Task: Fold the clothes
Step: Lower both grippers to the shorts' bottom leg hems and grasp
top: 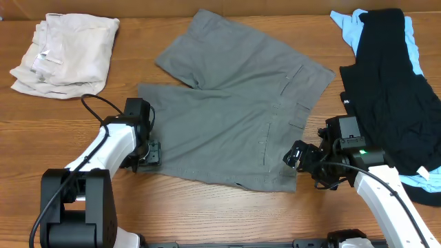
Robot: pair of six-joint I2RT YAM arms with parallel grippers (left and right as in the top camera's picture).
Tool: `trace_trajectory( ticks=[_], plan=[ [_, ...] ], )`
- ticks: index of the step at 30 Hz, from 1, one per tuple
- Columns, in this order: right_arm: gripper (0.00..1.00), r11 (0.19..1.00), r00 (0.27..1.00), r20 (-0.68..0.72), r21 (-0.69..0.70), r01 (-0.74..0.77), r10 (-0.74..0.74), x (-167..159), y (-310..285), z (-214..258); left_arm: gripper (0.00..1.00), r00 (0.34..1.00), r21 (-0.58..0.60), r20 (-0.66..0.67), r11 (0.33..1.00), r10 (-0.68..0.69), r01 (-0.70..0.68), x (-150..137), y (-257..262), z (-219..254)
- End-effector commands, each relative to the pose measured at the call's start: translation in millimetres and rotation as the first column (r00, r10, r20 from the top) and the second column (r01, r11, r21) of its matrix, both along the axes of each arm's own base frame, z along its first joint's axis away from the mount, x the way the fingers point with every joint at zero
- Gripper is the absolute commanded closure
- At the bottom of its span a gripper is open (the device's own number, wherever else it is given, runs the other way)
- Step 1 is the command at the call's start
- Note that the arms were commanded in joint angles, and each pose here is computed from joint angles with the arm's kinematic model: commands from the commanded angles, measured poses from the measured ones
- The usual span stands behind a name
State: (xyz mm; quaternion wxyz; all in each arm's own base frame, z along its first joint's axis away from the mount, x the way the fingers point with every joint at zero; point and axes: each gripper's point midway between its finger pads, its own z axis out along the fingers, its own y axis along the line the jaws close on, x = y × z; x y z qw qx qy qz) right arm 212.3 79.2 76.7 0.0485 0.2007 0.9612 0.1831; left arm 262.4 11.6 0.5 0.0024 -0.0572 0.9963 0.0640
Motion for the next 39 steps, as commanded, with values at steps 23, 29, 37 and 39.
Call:
trace_trajectory(
  ticks=[23,29,37,39],
  plan=[
    [0.0,0.999,1.0,-0.006,-0.039,-0.029,0.029,-4,-5,-4,0.28,0.993,-0.092,0.093,0.994,0.069,-0.061,27,26,14],
    [0.0,0.999,0.999,-0.014,-0.04,-0.029,0.029,-6,-5,-4,0.35,0.996,-0.093,0.049,0.993,0.076,-0.071,10,26,3],
    [0.0,0.999,0.999,-0.04,-0.042,-0.03,0.028,-12,-6,-5,0.5,0.997,-0.094,0.018,0.993,0.076,-0.074,-3,24,-6],
    [0.0,0.999,0.999,-0.047,-0.042,-0.029,0.027,-13,-6,-6,0.66,0.997,-0.094,0.019,0.993,0.076,-0.073,-4,24,-9]
  ],
)
